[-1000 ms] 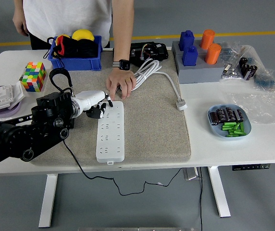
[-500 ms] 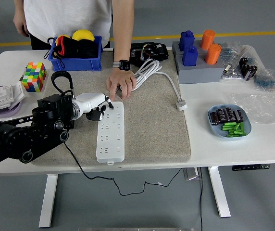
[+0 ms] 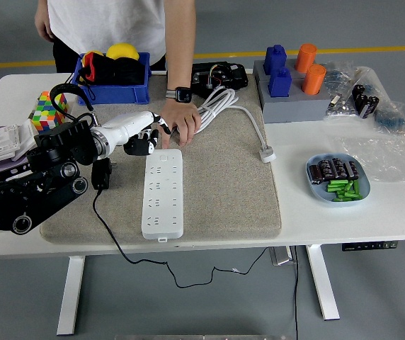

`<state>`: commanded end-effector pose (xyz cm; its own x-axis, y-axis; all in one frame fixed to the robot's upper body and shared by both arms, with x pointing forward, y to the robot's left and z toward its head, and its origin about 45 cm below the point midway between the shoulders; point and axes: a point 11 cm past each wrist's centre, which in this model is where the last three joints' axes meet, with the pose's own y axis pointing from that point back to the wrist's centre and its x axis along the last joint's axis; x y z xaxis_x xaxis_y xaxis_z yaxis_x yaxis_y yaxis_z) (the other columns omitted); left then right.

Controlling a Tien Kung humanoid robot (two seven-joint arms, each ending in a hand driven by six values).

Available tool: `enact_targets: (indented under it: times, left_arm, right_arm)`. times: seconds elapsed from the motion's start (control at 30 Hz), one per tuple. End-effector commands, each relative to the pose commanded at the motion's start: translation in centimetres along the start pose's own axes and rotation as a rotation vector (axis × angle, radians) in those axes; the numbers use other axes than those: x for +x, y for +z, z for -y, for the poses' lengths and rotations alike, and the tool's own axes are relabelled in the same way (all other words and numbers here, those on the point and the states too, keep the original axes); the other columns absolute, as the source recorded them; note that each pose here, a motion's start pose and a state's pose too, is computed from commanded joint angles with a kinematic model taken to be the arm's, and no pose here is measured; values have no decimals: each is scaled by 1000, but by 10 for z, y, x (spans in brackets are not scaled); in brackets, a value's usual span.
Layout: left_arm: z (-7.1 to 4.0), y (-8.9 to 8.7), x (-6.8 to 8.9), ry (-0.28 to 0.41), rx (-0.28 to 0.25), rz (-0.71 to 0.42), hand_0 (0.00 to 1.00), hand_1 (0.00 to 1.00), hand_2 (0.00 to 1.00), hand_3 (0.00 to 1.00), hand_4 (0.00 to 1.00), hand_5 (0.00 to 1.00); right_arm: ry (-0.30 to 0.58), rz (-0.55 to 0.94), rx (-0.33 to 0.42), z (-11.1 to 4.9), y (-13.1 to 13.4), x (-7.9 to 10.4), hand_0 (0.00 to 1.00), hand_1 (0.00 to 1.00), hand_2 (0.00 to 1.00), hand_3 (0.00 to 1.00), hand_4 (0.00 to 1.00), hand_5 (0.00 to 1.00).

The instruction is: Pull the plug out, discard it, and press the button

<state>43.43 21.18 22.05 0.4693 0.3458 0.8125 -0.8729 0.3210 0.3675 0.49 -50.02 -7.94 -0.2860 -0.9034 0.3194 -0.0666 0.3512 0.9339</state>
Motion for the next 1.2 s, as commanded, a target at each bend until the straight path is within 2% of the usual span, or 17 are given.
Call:
enact_targets:
  times: [0.13,0.17,0.33,0.37,0.57,0.6,0.83,0.97,1.2]
  left_arm:
    - [-10,-13,8,48,-20,-166,155,156,278,719,382,2]
    - [-13,-17,10,67,-29,-217,473,608,601,812,687,35]
    - [-32,-39,24,208,-64,-384,473,608,601,812,687,35]
    - [-35,-42,26,231,-66,-404,834,860,806,834,762,302]
    - [-64,-72,35,410,-77,-550,834,860,806,834,762,302]
    - [-71,-79,35,438,-71,-577,894,923,861,840,806,502]
    - [-109,-124,51,614,-21,-709,896,914,852,842,813,529]
    - [-121,-139,50,654,9,-731,896,914,852,842,813,529]
    - [-132,-148,48,679,29,-740,890,890,836,838,789,536]
  right_arm:
    - [-1,-1,0,0,0,0,725,673,662,659,763,634]
    - [-2,-1,2,0,-1,-1,725,673,662,658,762,634]
    - [-7,1,7,0,-3,-4,725,673,662,658,762,634]
    - [-7,1,8,0,-4,-4,725,673,662,658,761,635]
    - [-3,2,14,0,-7,-2,725,673,662,658,761,635]
    - [-2,1,17,0,-9,-2,725,673,662,658,762,636]
    - [-4,-1,16,0,-9,-2,725,674,663,658,763,637]
    - [-3,-2,15,0,-8,-2,725,674,663,658,763,637]
    - [-4,0,24,0,-13,-3,725,674,663,657,761,634]
